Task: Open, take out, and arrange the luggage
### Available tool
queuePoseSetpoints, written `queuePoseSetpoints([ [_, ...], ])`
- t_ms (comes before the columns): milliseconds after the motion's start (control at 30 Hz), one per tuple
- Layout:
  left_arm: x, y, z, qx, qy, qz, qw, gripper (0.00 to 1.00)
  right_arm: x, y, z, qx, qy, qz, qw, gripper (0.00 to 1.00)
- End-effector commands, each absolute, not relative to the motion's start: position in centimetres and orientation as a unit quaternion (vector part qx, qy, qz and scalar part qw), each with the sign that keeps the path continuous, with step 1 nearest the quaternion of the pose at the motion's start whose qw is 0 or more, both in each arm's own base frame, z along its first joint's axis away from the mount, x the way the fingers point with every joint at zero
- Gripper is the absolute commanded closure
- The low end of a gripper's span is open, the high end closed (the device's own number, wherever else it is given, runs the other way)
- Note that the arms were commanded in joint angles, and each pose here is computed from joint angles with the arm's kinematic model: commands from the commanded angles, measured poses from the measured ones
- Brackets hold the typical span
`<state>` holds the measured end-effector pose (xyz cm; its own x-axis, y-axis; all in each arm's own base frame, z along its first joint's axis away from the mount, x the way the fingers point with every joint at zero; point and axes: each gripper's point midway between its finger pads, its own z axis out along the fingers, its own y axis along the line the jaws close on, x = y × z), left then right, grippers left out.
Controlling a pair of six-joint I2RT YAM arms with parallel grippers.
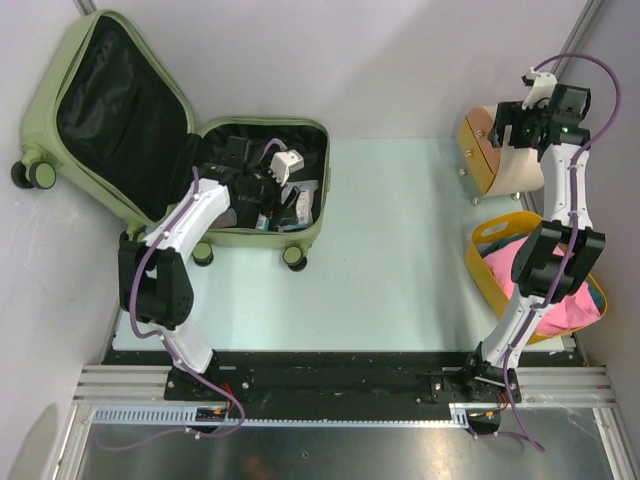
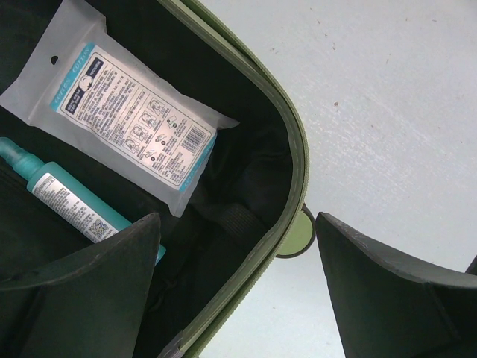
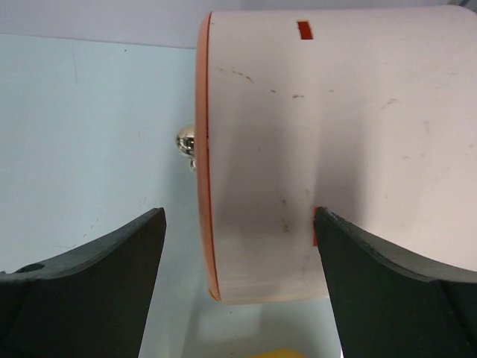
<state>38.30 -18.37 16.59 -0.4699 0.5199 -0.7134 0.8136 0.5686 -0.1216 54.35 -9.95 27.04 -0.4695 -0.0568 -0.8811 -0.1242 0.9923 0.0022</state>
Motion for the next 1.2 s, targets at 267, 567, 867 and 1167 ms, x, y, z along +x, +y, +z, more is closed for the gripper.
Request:
queuePoseSetpoints([
  [267, 38.9, -19.3, 18.5, 0.407, 0.812, -0.240, 0.343, 0.11, 53.7, -7.9, 24.4, -0.072, 0.876, 0.047, 0.475, 0.16],
  [567, 39.5, -19.6, 18.9, 0.404, 0.811, -0.242, 0.348, 0.11, 54.3, -7.0, 23.6, -0.103, 0.880, 0.019, 0.463, 0.26],
  [867, 39.8, -21.0, 21.1, 0.402, 0.800, -0.257, 0.364, 0.11, 53.2, -4.4, 26.9, -0.115, 0.863, 0.062, 0.488, 0.61],
  [1167, 41.0, -25.2, 21.9, 0.421, 0.773, -0.269, 0.391, 0.11, 49.5, 0.3, 28.2, -0.101, 0.856, 0.171, 0.477, 0.71],
])
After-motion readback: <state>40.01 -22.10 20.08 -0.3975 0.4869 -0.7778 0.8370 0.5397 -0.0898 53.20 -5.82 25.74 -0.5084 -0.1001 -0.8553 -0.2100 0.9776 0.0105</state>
